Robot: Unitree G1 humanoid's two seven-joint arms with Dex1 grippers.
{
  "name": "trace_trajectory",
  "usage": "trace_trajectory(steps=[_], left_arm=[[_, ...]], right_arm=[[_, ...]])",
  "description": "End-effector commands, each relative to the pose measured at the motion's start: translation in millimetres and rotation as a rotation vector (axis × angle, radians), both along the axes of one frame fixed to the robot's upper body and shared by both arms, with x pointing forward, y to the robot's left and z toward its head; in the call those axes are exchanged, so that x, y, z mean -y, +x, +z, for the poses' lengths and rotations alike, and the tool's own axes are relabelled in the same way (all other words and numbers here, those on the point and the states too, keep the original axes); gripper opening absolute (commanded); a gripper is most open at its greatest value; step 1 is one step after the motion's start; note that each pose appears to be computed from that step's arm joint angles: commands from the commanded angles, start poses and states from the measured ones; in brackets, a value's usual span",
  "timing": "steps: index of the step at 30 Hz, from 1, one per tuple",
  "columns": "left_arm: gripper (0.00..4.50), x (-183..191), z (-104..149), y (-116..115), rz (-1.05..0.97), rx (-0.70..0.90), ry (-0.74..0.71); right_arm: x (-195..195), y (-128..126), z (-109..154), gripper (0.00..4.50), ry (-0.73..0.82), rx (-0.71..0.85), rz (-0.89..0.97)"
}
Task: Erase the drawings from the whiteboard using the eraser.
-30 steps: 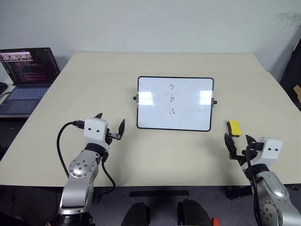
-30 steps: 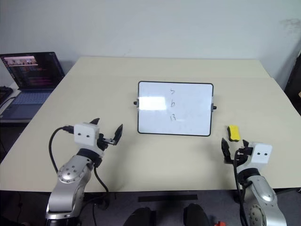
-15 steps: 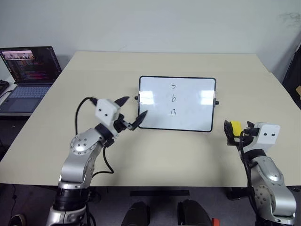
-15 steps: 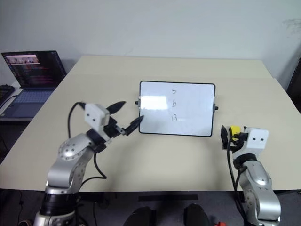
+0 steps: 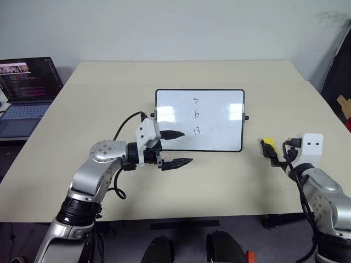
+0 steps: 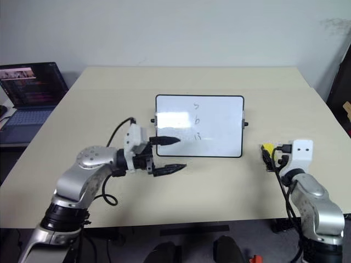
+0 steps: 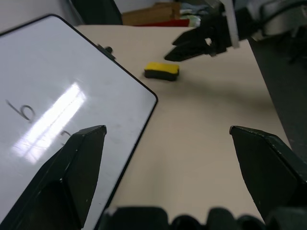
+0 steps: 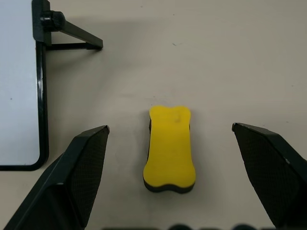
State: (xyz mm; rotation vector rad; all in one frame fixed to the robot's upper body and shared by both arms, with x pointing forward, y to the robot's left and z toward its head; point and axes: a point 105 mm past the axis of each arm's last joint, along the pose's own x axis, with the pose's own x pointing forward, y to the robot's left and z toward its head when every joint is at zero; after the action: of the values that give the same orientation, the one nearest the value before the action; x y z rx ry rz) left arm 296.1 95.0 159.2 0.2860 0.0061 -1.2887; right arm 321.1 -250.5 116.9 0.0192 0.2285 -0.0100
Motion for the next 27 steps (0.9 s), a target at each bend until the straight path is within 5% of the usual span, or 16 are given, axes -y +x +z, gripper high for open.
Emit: trace_trajectory(steps=[1,22,27], left_arm=[[4.50,1,12,0,-0.021,0.049,0.001],[4.50,-4,5,-6,0.020,0.038,-0.010],[4.50,-4,5,-6,0.027,0.039,-0.010]], right_arm=[[10,11,7,4.47,-0.029,0.012,-0.037],[17,41,-11,4.47,-0.034,-0.063,0.003],[16,42,-13,3.16,-0.036,-0.067,-0.001]])
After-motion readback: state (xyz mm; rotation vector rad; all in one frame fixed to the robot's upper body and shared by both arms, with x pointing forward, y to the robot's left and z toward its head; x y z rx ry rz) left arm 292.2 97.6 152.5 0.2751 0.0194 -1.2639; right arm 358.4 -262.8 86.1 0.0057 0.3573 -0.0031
